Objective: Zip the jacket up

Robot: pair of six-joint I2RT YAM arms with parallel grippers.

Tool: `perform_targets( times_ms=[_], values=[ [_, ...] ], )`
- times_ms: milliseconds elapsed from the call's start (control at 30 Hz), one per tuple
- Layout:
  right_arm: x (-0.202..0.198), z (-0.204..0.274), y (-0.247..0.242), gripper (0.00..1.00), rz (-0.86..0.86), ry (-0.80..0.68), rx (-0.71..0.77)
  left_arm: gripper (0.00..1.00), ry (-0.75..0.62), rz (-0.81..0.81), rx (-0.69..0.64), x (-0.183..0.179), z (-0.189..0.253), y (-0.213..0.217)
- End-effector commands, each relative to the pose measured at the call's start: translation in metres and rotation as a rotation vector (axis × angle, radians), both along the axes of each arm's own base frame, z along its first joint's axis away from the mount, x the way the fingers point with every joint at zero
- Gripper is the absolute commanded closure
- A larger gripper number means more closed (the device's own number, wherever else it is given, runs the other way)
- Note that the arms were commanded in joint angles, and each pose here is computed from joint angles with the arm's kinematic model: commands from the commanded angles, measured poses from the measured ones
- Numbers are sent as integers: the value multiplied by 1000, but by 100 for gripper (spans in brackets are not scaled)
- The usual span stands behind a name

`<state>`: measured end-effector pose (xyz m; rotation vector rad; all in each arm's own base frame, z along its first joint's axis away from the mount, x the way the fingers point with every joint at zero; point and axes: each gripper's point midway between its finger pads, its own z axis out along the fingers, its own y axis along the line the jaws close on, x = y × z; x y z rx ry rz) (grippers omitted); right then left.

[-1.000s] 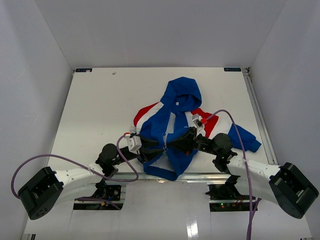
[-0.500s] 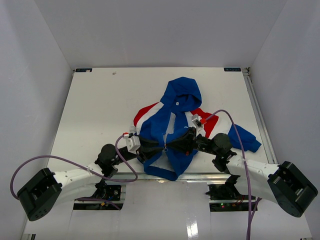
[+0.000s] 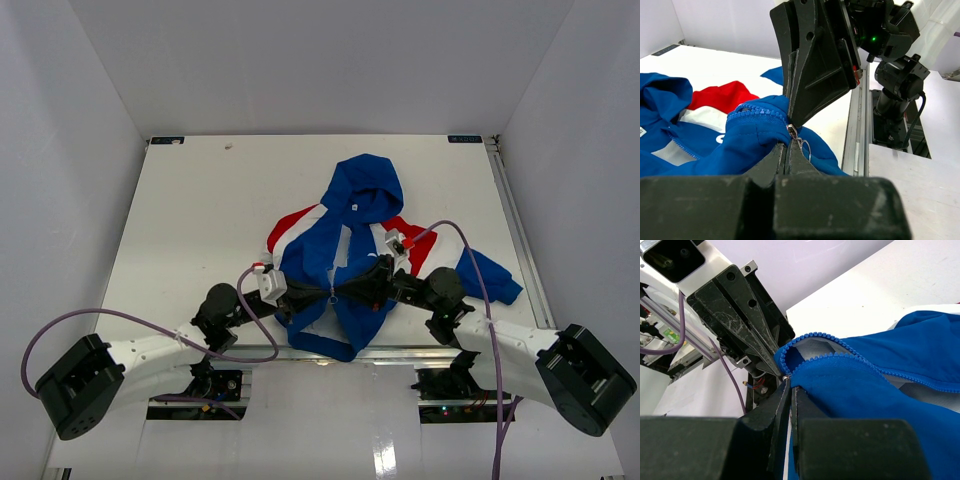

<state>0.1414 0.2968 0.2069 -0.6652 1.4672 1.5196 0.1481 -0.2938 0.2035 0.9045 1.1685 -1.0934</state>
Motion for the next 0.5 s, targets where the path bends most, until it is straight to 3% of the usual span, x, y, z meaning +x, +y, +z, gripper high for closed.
perform_targets(
  times_ms=[0,467],
  values=[
    [-1,26,-2,92,-10,-83,62,100,-12,-26,30,0,5,-7],
    [3,37,-5,92,-42,-109,66,100,3,-74,97,-7,-3,-10]
  ],
)
